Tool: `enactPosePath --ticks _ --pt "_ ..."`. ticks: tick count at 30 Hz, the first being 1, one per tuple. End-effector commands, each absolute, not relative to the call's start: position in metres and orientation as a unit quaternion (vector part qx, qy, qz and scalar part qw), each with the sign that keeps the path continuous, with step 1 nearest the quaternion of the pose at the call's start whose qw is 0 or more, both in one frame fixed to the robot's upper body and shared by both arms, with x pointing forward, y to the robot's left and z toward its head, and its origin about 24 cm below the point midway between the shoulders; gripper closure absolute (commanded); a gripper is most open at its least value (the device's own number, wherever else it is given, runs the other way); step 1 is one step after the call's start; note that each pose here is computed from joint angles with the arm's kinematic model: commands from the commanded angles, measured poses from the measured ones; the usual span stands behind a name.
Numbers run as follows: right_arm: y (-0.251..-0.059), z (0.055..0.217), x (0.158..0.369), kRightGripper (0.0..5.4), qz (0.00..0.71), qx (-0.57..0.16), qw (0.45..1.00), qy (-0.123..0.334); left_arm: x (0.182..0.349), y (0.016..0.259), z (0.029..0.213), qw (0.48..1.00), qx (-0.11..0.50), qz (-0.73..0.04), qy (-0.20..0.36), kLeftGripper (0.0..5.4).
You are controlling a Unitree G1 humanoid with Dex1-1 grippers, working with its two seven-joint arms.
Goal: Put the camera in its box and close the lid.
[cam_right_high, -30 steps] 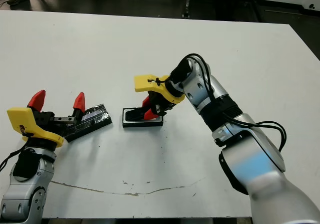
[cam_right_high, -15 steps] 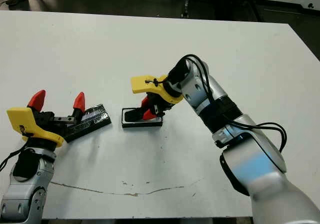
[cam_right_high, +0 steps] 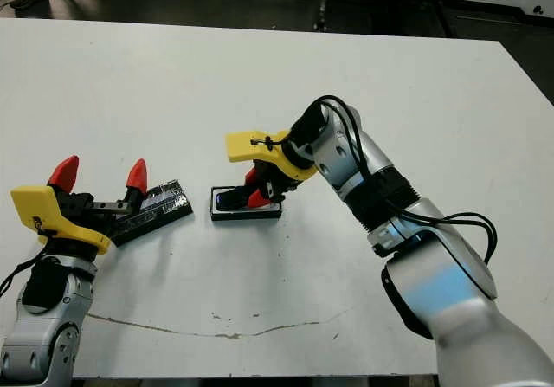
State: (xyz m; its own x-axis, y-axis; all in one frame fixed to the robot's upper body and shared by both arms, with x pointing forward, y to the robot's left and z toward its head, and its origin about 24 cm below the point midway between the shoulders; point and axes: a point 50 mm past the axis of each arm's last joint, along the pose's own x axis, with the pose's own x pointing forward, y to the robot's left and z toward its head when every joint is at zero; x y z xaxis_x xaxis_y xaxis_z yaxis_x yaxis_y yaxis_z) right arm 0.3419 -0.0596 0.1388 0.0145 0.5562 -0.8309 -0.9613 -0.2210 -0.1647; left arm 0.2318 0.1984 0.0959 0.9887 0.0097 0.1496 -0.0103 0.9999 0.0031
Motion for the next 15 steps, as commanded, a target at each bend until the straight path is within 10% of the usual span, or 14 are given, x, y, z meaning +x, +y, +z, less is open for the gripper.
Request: enactPosePath --ticks 1,15 --pt "-0.0591 0.1181 0.3344 3.37 0.692 -0.400 0.544 0.253 0.2291 0.1994 0.0918 0.998 0.000 0.007 -0.066 0.00" --pt "-0.0607 0.1226 0.3370 1.55 0.726 -0.451 0.482 0.193 0.2288 0.1998 0.0917 0.998 0.001 0.003 -0.062 0.00"
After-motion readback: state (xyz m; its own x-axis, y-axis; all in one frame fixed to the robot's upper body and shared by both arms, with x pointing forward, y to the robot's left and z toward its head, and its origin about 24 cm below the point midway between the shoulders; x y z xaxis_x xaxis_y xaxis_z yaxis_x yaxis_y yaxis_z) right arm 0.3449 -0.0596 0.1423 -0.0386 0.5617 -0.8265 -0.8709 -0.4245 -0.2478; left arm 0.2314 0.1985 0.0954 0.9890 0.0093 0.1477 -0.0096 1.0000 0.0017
